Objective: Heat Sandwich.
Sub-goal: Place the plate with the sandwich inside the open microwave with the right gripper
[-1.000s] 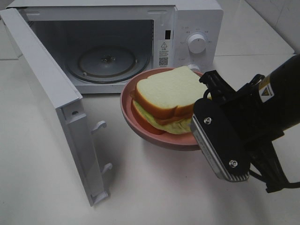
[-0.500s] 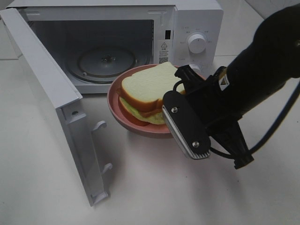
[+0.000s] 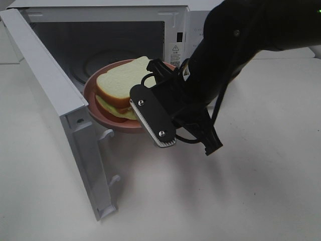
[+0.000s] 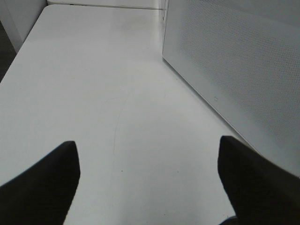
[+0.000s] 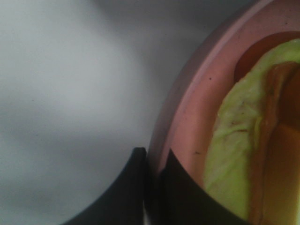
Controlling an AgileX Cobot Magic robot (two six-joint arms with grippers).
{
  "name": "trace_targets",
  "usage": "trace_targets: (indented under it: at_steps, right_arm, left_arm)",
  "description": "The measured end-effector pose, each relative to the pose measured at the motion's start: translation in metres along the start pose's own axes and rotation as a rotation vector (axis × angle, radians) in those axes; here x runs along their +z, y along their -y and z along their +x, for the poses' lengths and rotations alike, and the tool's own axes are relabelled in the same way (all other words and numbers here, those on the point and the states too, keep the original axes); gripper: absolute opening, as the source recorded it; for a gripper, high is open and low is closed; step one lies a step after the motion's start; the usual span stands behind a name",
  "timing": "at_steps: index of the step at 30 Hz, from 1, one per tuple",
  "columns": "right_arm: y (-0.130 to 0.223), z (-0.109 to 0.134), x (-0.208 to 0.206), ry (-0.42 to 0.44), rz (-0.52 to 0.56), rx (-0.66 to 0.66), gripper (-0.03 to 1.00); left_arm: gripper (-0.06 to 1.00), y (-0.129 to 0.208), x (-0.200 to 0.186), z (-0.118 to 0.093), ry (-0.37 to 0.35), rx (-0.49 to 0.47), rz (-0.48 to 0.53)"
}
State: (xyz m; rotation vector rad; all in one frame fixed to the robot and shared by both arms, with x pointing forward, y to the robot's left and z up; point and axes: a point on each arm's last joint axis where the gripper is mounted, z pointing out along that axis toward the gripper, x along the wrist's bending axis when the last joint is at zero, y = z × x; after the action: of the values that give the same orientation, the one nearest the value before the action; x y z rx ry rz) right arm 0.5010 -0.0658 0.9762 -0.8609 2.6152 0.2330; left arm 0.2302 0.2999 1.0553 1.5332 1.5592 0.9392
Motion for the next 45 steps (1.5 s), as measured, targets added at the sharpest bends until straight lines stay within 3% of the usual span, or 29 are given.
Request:
trace_targets:
  at_steps: [12, 27, 37, 45]
  right_arm:
    - [-0.003, -0.035, 0.03, 0.011, -0.001, -0.043, 0.06]
    - [0.001, -0.106, 0.064, 0.087, 0.003, -0.021, 0.06]
    - [0.023, -0.135, 0.075, 0.156, 0.02, 0.027, 0.06]
    - [0.027, -0.145, 0.085, 0.183, 0.02, 0.037, 0.06]
  left_arm:
    - [0.76, 0.0, 0.0, 0.0, 0.0, 0.0, 0.0]
    - [0.76, 0.0, 0.0, 0.0, 0.0, 0.0, 0.0]
    - [0.76, 0.0, 0.0, 0.0, 0.0, 0.0, 0.0]
    - [0.76, 0.0, 0.0, 0.0, 0.0, 0.0, 0.0]
